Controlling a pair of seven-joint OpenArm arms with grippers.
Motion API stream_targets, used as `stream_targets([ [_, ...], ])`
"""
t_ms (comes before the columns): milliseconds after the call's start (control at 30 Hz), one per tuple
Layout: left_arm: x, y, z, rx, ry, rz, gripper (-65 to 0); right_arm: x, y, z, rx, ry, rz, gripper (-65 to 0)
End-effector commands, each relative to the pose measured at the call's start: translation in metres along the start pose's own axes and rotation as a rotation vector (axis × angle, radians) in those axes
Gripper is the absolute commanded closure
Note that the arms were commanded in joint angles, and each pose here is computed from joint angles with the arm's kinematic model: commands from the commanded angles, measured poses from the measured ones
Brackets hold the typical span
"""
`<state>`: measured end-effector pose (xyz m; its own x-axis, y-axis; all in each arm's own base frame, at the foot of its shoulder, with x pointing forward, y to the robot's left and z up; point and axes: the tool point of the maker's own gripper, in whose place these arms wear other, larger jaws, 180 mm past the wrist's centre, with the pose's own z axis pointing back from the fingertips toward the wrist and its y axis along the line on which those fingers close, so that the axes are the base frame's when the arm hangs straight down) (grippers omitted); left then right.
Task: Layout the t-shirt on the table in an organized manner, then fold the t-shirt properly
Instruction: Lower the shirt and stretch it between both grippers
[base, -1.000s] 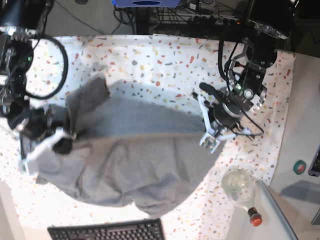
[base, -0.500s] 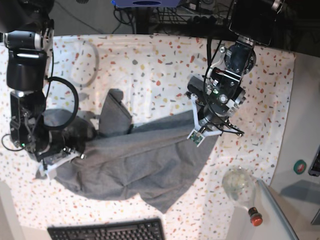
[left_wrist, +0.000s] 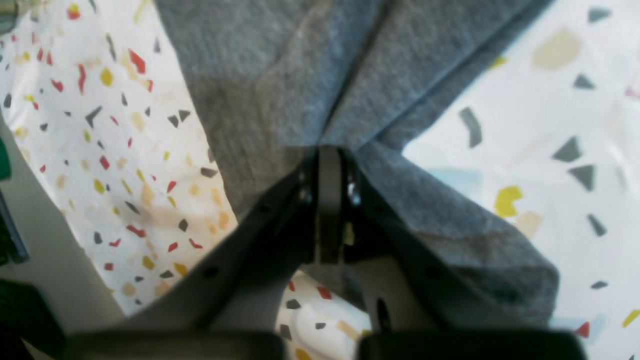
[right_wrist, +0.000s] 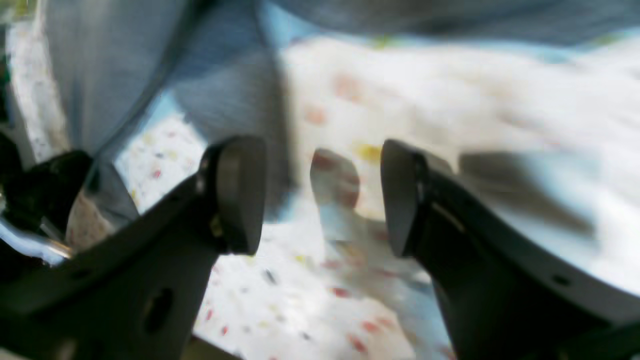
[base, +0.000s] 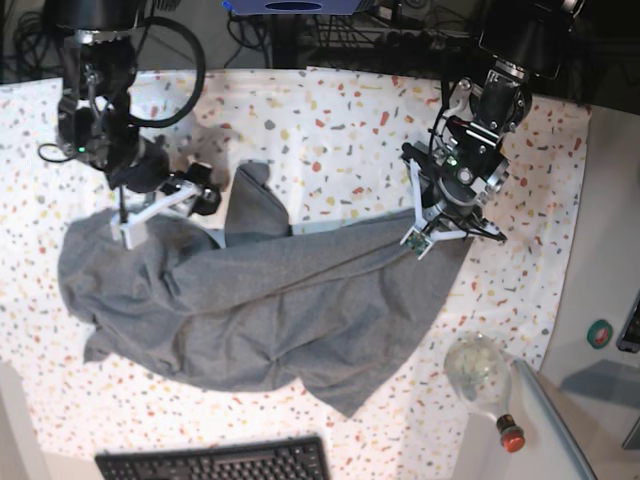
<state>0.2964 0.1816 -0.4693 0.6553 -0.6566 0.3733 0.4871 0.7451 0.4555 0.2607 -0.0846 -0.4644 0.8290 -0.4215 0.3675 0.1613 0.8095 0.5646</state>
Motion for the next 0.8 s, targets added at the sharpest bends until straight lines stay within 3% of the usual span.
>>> stream_targets([
  [0, 0.008, 0.012, 0.002, 0.034, -0.023, 0.000, 0.0, 0.008, 0.013, -0.005, 0.033, -0.025, 0.027, -35.3],
  [233, 0.007, 0.009, 0.005, 0.030, -0.025, -0.002, 0.0, 0.026, 0.009, -0.039, 0.022, -0.051, -0.009, -35.3],
  [400, 0.012, 0.015, 0.017, 0.047, -0.063, -0.011, 0.0, 0.075, -0.040, -0.019, -0.121, -0.216, -0.172, -35.4],
  [600, 0.031, 0.020, 0.029, 0.064, -0.124, -0.008, 0.0, 0.159, -0.032, 0.002, -0.113, -0.334, -0.101, -35.4],
  [767, 0.046, 0.027, 0.028, 0.076, -0.149, 0.005, 0.0, 0.203, -0.034, -0.006, -0.138, -0.266, -0.150, -35.1],
])
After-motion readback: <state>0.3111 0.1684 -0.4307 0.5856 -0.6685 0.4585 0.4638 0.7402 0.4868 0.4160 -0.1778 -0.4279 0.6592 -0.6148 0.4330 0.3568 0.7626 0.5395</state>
